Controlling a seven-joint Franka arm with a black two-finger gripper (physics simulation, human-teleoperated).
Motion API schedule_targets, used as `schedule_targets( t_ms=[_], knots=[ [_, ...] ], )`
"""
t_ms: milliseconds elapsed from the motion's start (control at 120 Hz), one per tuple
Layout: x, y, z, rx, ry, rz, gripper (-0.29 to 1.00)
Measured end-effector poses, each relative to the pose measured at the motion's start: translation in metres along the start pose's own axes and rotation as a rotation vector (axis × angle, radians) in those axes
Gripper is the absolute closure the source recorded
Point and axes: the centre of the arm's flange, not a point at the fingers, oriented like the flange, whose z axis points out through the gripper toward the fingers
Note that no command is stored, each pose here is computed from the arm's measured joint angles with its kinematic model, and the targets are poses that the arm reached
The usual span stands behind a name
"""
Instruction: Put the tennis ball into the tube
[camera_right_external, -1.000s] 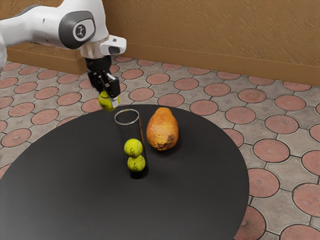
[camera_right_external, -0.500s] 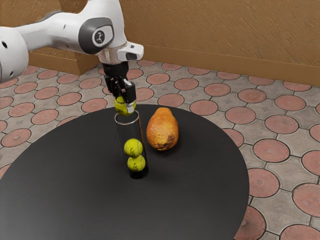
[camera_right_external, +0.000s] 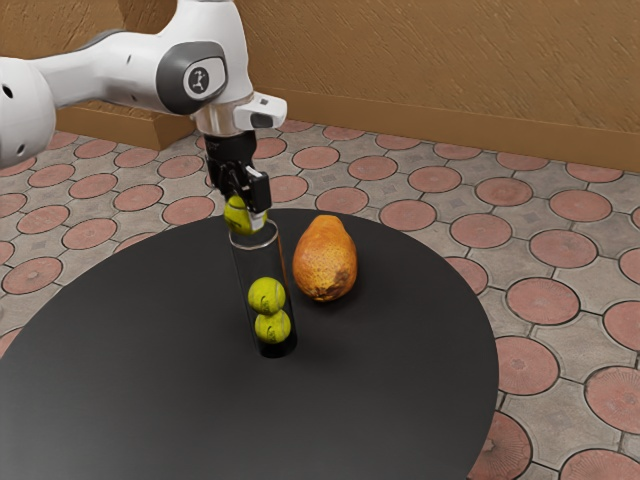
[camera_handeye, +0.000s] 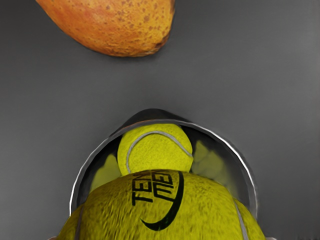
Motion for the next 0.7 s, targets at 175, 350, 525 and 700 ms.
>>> schedule_targets(
  t_ms=[175, 350, 525, 700],
  knots=[
    [0.0, 0.002, 0.001, -0.011, -0.004, 0.004, 0.11],
    [-0.009, 0.005, -0.003, -0.015, -0.006, 0.009, 0.05],
    [-0.054, 0.019, -0.061, 0.006, 0.055, 0.013, 0.02],
    [-0.067, 0.021, -0.078, 0.013, 0.065, 0.012, 0.01]
  ],
)
